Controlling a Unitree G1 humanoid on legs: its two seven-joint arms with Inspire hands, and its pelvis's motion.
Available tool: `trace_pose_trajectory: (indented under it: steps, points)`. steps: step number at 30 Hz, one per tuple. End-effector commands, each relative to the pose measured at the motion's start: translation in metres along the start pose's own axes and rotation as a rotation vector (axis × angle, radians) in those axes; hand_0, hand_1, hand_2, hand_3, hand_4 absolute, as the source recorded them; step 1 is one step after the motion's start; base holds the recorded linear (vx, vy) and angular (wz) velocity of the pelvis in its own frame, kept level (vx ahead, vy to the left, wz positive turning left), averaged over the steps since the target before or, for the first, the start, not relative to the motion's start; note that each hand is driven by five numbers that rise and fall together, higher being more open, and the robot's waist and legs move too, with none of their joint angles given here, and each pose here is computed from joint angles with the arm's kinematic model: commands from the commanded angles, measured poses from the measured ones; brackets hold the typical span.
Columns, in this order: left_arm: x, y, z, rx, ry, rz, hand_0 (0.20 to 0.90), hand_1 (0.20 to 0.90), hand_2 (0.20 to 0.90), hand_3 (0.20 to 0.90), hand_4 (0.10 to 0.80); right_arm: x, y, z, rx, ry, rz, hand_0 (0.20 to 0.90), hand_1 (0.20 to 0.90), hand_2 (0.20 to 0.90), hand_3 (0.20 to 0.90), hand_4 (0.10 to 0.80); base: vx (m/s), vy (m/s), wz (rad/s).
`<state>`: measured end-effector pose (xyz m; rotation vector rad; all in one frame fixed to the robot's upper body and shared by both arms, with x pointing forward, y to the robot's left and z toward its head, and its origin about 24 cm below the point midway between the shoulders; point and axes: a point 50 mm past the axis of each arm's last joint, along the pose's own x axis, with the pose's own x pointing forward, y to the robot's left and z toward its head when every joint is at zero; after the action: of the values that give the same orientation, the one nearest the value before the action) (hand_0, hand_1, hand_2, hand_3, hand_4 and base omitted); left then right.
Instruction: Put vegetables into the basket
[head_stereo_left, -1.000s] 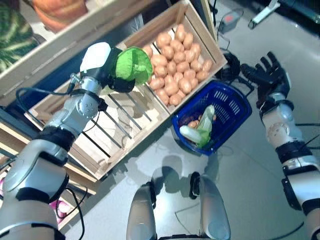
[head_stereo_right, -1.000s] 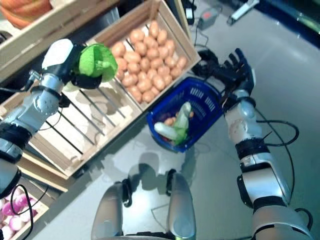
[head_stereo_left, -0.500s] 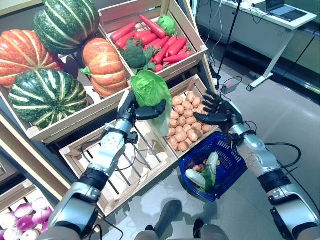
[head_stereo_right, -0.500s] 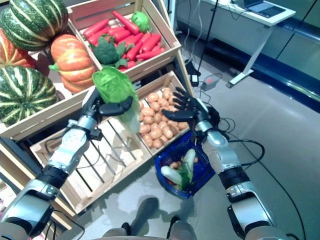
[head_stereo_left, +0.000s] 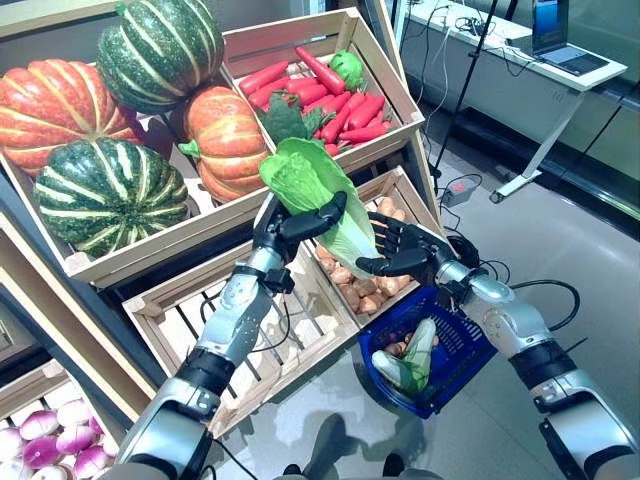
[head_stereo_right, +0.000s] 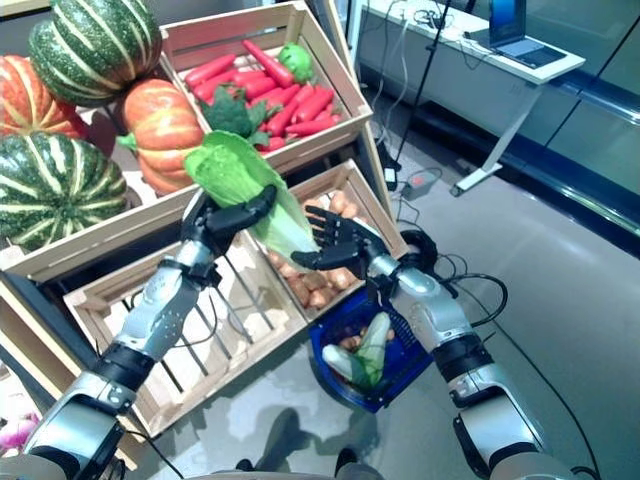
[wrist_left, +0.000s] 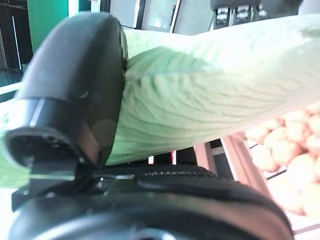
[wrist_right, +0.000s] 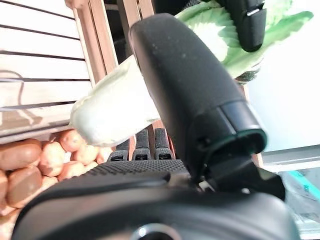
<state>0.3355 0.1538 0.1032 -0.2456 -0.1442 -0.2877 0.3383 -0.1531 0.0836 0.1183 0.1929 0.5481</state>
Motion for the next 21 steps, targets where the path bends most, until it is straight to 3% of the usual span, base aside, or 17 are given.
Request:
trace_pose_trajectory:
  steps: [1,21]
  points:
    - [0.016,-0.026,0.038,-0.083,-0.195,-0.151,0.300,0.300,0.300,0.300,0.400,0.010,0.029,0.016,0.062,-0.119,0.189,0.900,0.900,0.900,0.900,0.800,0.019,0.008,0.04]
    - [0.007,-0.076,-0.005,-0.123,-0.010,-0.432,0.300,0.300,0.300,0.300,0.400,0.025,0.075,0.011,0.063,-0.032,0.436,0.900,0.900,0.900,0.900,0.800,0.001,0.001,0.00]
